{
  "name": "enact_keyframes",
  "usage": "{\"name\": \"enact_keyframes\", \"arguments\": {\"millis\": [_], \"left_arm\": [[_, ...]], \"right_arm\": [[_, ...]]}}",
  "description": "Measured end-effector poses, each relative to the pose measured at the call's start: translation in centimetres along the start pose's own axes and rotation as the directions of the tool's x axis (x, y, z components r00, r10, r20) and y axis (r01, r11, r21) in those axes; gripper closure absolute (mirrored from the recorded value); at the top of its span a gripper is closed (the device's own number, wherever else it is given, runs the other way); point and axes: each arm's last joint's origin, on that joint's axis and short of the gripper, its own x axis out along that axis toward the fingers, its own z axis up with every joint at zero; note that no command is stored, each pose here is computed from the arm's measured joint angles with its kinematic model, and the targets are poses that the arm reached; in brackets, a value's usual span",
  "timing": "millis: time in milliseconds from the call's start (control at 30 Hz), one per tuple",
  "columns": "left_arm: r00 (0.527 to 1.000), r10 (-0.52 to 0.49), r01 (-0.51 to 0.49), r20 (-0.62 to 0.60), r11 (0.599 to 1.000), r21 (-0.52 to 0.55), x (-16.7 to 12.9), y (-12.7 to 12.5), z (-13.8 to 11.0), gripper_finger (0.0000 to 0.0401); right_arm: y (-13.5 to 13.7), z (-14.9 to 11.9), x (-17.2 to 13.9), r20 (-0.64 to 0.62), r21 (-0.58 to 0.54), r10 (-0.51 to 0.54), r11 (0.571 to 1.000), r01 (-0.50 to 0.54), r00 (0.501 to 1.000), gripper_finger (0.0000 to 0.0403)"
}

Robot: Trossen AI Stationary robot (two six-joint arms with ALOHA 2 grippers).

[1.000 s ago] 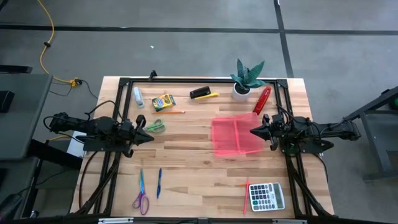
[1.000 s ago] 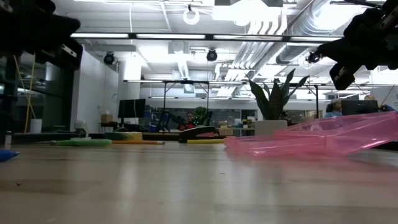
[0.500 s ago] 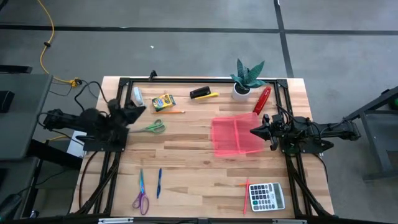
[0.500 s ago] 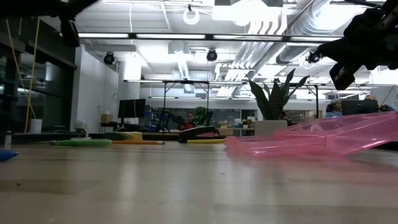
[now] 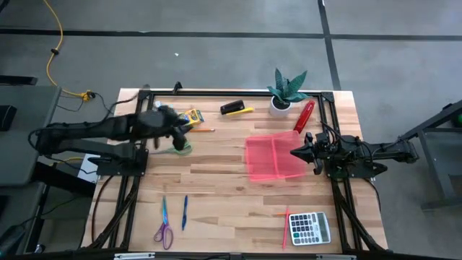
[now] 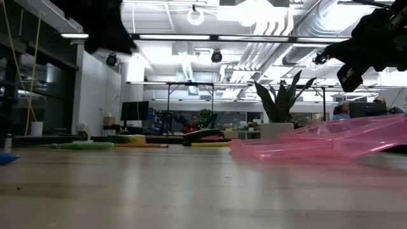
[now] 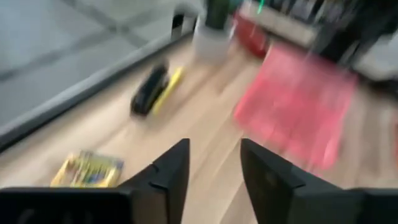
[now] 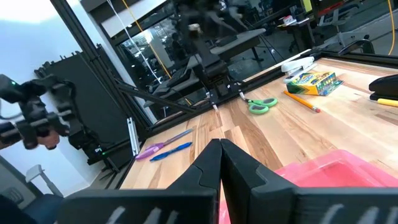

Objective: Pack school essentials
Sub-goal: Put the orange crayon box into the pink supply box

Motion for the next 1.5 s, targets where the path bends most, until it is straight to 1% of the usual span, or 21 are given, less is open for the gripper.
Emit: {"name": "enact_keyframes", "arguments": {"millis": [67,100,133,200,267,333,400,467,533,667,800,933,1000,1067,1167,1300,1400,1500], "left_arm": [[0.991,0.045,-0.048,-0.126,0.999,-0.024,1.4,0.7,-0.2,0.0241],[0.979,0.063,-0.073,-0.196,0.996,-0.044,2.2,1.1,-0.4,0.0234],[0.96,0.075,-0.095,-0.271,0.994,-0.062,2.8,1.5,-0.8,0.0228],[0.906,0.075,-0.12,-0.416,0.989,-0.082,3.9,2.1,-1.8,0.0218],[0.853,0.095,-0.15,-0.514,0.986,-0.066,4.9,2.6,-2.5,0.0213],[0.811,0.135,-0.188,-0.57,0.981,-0.035,5.8,2.9,-3.1,0.0211],[0.802,0.186,-0.242,-0.568,0.97,-0.023,6.8,3.4,-3.1,0.0212],[0.795,0.222,-0.283,-0.564,0.959,-0.023,7.6,4.2,-2.4,0.0215],[0.798,0.234,-0.283,-0.556,0.959,-0.002,8.5,5.0,-1.1,0.0218],[0.778,0.269,-0.308,-0.568,0.951,0.029,10.4,7.4,1.9,0.0221],[0.745,0.249,-0.306,-0.619,0.952,0.015,12.7,9.8,4.1,0.0221],[0.715,0.186,-0.243,-0.673,0.97,0.01,15.0,12.3,5.3,0.0221],[0.684,0.159,-0.218,-0.712,0.976,0.009,16.0,13.6,5.5,0.0221],[0.64,0.144,-0.208,-0.755,0.978,0.01,16.8,14.8,5.5,0.0221],[0.576,0.126,-0.214,-0.808,0.977,0.0,18.0,16.5,4.9,0.0221],[0.517,0.098,-0.231,-0.85,0.973,-0.029,19.2,18.2,3.7,0.0222],[0.502,0.022,-0.206,-0.865,0.974,-0.095,19.7,18.8,2.9,0.0222],[0.51,-0.061,-0.164,-0.858,0.972,-0.167,19.9,18.8,2.7,0.0222]], "right_arm": [[0.0,0.0,0.0,0.0,0.0,0.0,1.0,0.0,1.0,0.0402],[0.0,0.0,0.0,0.0,0.0,0.0,1.0,0.0,1.0,0.0402],[0.0,0.0,0.0,0.0,0.0,0.0,1.0,0.0,1.0,0.0402],[0.0,0.0,0.0,0.0,0.0,0.0,1.0,0.0,1.0,0.0402],[0.0,0.0,0.0,0.0,0.0,0.0,1.0,0.0,1.0,0.0402],[0.0,0.0,0.0,0.0,0.0,0.0,1.0,0.0,1.0,0.0402],[0.0,0.0,0.0,0.0,0.0,0.0,1.0,0.0,1.0,0.0402],[0.0,0.0,0.0,0.0,0.0,0.0,1.0,0.0,1.0,0.0402],[0.0,0.0,0.0,0.0,0.0,0.0,1.0,0.0,1.0,0.0402],[0.0,0.0,0.0,0.0,0.0,-0.001,1.0,0.001,1.0,0.0402],[0.0,0.0,0.0,0.001,0.0,0.0,1.0,0.0,1.0,0.0402],[0.0,0.0,0.0,0.001,0.0,0.0,1.0,0.0,1.0,0.0402],[0.0,0.0,0.0,0.0,0.0,0.0,1.0,0.0,1.0,0.0402],[0.0,0.0,0.0,0.0,0.0,0.0,1.0,0.0,1.0,0.0402],[0.0,0.0,0.0,0.0,0.0,0.0,1.0,0.0,1.0,0.0402],[0.0,0.0,0.0,0.0,0.0,0.0,1.0,0.0,1.0,0.0402],[0.0,0.0,0.0,0.0,0.0,0.0,1.0,0.0,1.0,0.0402],[0.0,0.0,0.0,0.0,0.0,-0.001,1.0,0.001,1.0,0.0402]]}}
